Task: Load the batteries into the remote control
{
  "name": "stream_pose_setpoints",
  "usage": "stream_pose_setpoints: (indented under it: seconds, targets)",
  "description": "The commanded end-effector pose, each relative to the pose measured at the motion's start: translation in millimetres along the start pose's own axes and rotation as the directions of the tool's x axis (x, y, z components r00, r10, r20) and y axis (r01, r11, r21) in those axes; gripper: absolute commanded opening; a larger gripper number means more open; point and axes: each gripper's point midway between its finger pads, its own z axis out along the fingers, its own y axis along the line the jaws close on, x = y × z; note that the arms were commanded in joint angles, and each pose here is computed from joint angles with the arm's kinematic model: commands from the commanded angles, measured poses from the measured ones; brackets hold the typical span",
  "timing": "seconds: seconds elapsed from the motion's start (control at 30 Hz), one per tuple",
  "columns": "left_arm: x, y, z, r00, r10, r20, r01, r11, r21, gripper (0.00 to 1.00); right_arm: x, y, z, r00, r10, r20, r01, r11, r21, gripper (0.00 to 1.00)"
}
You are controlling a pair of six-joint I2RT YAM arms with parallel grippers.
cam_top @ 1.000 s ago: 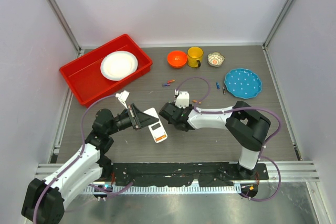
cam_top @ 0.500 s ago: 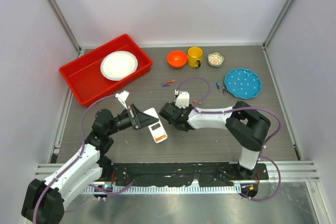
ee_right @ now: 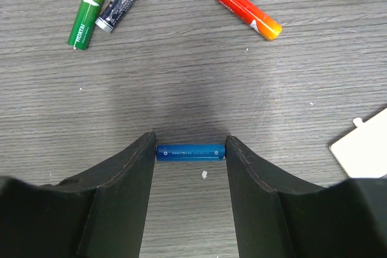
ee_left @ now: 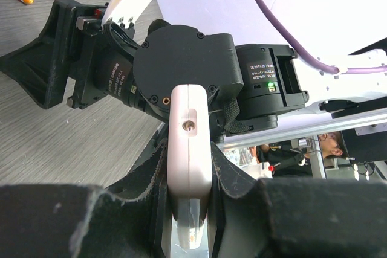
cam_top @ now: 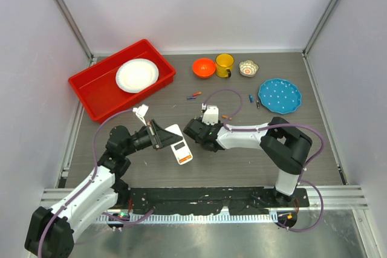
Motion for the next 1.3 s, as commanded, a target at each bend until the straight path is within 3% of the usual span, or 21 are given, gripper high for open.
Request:
stream_pose_setpoints:
  seconds: [0.0, 0.27, 0.33, 0.43, 0.47, 0.53, 0.6, 0.67, 0.93, 1.27]
  targets:
    - [-1, -9, -2, 0.999, 0.042, 0.006, -0.043, 0.998, 0.036, 0.0, 23, -13, -1, 0.998, -0.013, -0.064, 0.014, 1.0, 0.024, 0.53]
    - [-3, -9, 0, 0.999, 0.039, 0.008, -0.039, 0.999, 0.036, 0.0, 8, -16, -14, 1.0, 0.0, -0.019, 0.0, 1.0, 0.016, 0.33]
    - [-4, -8, 1, 0.999, 0.036, 0.009, -0.036, 0.999, 0.031, 0.0, -18, -21, -32, 0.999, 0.014, 0.052, -0.014, 1.0, 0.001, 0.32]
    - [-6, -6, 4, 1.0, 0.025, 0.013, -0.025, 0.999, 0.023, 0.0, -61, -33, -70, 0.987, 0.041, 0.155, -0.035, 0.999, -0.042, 0.22]
    - [-8, -6, 4, 0.999, 0.025, 0.021, -0.025, 0.999, 0.026, 0.0, -68, -40, -79, 0.986, 0.009, 0.169, -0.003, 0.999, -0.04, 0.14]
    - [-10, -4, 8, 1.0, 0.005, 0.025, -0.006, 1.0, 0.017, 0.0, -91, -44, -110, 0.978, 0.019, 0.209, 0.005, 0.993, -0.114, 0.11]
    - [-15, -9, 13, 0.999, 0.003, 0.04, -0.005, 0.999, 0.033, 0.0, -101, -51, -129, 0.973, -0.057, 0.224, 0.091, 0.986, -0.142, 0.09]
    - [-18, -7, 22, 0.999, -0.001, 0.049, 0.0, 1.0, 0.031, 0.0, -111, -53, -152, 0.969, -0.098, 0.227, 0.143, 0.971, -0.192, 0.01]
    - [-4, -16, 66, 1.0, -0.01, 0.03, 0.007, 0.997, 0.078, 0.0, -122, -50, -200, 0.93, -0.283, 0.235, 0.334, 0.916, -0.222, 0.01]
    - [-24, -26, 73, 0.984, -0.02, 0.175, -0.018, 0.977, 0.213, 0.0, -97, -38, -217, 0.893, -0.369, 0.257, 0.428, 0.873, -0.233, 0.01]
